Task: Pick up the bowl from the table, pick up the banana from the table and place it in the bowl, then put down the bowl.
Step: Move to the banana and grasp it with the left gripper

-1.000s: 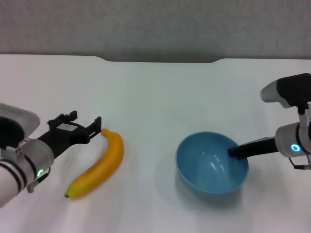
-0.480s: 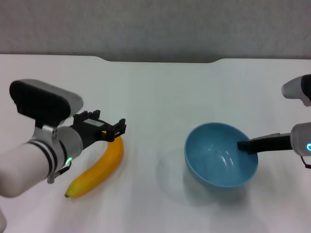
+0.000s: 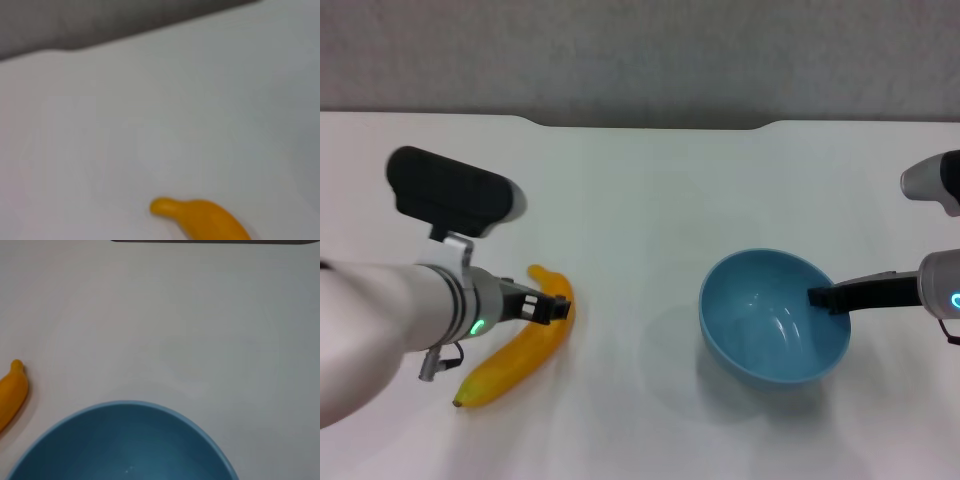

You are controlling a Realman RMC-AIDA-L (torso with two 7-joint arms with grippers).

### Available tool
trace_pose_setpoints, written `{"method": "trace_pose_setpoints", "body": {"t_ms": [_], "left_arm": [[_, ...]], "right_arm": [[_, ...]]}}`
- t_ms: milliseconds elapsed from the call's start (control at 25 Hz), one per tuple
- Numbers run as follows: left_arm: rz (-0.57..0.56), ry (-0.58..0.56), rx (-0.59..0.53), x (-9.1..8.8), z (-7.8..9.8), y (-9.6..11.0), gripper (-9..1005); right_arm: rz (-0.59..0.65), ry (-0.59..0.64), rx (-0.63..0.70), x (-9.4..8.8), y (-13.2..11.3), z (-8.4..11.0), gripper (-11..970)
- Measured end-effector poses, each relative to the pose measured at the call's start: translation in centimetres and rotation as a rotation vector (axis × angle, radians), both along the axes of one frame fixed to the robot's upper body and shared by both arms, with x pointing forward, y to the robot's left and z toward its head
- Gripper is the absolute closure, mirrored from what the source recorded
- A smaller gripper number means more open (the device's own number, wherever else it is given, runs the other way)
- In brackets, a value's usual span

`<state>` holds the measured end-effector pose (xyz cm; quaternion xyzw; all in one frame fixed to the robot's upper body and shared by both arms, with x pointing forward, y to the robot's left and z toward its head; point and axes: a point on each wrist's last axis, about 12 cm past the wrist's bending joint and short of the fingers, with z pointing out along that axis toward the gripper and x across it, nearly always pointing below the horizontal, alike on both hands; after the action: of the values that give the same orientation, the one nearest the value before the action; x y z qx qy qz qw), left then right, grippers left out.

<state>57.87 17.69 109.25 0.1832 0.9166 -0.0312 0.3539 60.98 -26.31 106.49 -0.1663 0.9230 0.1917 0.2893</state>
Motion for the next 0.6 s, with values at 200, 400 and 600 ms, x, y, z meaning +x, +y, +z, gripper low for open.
{"method": "trace_pose_setpoints", "body": {"t_ms": [200, 400, 600], "left_arm": [[-0.008, 0.040, 0.042, -0.3, -0.1, -1.3, 259], [0.003, 0.028, -0.008, -0.1, -0.6, -1.2, 260], [0.019, 0.034, -0.019, 0.0, -2.2, -0.4, 261]], "right_arm": [[-0.001, 0.000, 0.001, 0.0, 0.0, 0.0, 923], [0.002, -0.001, 0.001, 0.1, 0.1, 0.1, 923], [0.012, 0.001, 0.000, 0.0, 0.4, 0.0, 923]]}}
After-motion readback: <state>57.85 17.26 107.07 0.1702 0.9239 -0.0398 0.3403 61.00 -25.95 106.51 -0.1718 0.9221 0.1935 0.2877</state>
